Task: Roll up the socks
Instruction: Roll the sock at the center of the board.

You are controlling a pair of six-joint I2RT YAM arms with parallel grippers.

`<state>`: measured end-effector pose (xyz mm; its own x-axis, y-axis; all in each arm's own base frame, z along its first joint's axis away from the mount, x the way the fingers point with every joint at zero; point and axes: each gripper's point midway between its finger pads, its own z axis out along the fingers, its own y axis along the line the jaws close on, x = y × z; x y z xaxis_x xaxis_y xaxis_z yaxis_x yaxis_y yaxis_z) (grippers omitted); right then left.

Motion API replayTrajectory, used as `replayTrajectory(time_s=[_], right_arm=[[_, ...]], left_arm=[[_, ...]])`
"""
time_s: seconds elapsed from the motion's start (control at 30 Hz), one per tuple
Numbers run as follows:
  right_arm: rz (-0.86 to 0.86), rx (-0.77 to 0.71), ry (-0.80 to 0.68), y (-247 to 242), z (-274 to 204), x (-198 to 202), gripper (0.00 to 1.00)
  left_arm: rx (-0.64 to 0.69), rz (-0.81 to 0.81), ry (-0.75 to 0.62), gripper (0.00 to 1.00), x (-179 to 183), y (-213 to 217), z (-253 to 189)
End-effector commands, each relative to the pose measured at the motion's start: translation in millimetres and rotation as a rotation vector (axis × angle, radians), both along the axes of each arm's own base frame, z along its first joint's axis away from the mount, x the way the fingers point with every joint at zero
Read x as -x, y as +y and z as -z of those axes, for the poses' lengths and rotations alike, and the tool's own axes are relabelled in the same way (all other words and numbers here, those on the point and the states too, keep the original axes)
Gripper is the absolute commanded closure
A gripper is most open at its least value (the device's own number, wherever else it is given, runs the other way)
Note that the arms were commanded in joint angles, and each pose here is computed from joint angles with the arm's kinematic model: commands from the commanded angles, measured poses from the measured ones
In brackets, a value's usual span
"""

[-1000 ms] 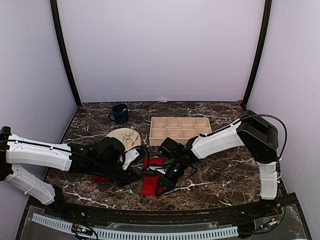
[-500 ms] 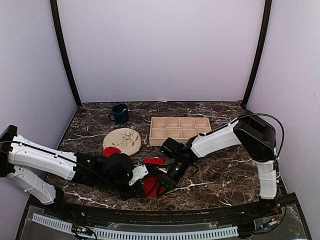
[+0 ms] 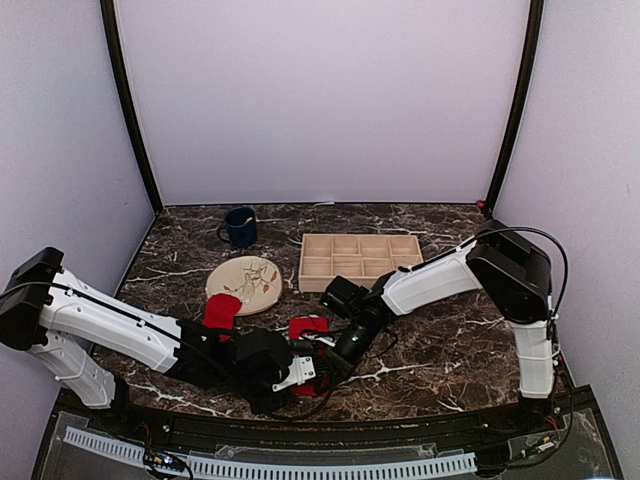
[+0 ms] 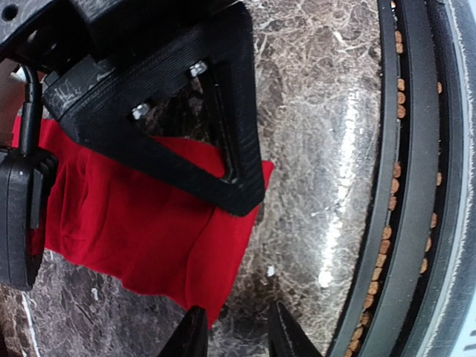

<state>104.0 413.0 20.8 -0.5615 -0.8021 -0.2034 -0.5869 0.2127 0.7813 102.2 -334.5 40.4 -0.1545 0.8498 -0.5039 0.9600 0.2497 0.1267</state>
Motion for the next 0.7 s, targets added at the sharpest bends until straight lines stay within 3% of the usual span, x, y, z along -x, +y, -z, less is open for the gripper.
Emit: replayTrajectory(time_s=[0.0,0.67], right_arm=[[0.011,0.061,0.025,-8.6,15.1,0.3,1.0],[0.0,0.048,0.043,-7.8,12.4,2.8,1.0]], left_arm=[[0.004,0.043,-0.07,0.7,-7.4,-9.2,-7.5],[-0.031,0.141,-0.094,0.76,-4.7,-17.4,2.1]])
